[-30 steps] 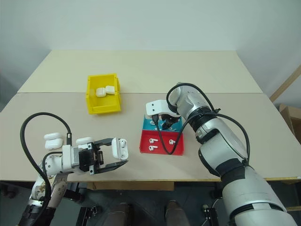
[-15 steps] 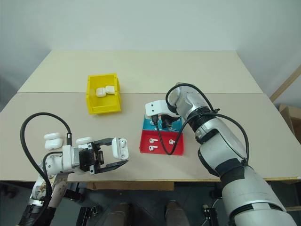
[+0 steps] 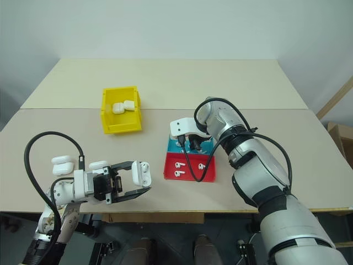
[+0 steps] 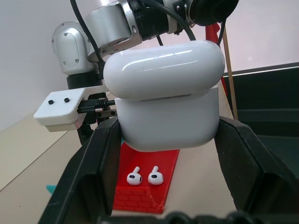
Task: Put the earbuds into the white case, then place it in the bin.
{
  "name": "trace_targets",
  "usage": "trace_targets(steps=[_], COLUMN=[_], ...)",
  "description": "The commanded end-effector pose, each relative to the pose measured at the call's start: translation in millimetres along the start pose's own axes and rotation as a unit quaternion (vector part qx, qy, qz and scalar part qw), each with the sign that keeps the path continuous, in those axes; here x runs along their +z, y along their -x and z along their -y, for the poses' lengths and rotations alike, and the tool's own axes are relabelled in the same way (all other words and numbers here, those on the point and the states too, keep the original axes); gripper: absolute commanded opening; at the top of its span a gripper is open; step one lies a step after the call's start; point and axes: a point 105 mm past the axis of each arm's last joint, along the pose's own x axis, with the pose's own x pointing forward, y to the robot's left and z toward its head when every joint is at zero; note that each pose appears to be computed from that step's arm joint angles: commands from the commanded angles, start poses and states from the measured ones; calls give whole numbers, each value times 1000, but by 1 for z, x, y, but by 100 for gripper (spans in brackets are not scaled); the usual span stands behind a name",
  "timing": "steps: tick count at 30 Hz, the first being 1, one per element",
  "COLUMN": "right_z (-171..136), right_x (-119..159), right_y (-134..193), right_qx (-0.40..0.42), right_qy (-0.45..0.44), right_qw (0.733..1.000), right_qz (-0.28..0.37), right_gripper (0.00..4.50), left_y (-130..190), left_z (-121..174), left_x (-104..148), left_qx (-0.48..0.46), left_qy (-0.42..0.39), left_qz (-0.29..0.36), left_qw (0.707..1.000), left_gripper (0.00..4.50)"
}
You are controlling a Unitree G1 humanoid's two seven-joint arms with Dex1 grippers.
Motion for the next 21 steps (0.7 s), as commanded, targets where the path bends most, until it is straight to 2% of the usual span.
trace_targets(steps=[1,6,12,18,21], right_z=[6,9,15,20,22], right_x=[5,6,11,12,11], right_y=[8,12,32,79,114], right_qx=[-17,-28,-54,-116,-165], right_qy=[13,14,4,-46,-104], right_qw=[1000,999,998,985,961], right_qz=[6,13,44,119,194], right_gripper=[100,100,100,100,100], left_y=[-2,-4,-6,-15,-23], left_z=[-2,-3,-6,-11,-19], left_x=[5,6,9,12,16], left_qx=[-3,-3,-3,-9,-4], left_qy=[-18,-18,-19,-18,-14], left_qz=[5,8,21,29,43], left_qw=[1000,1000,1000,999,999], left_gripper=[274,274,274,274,274])
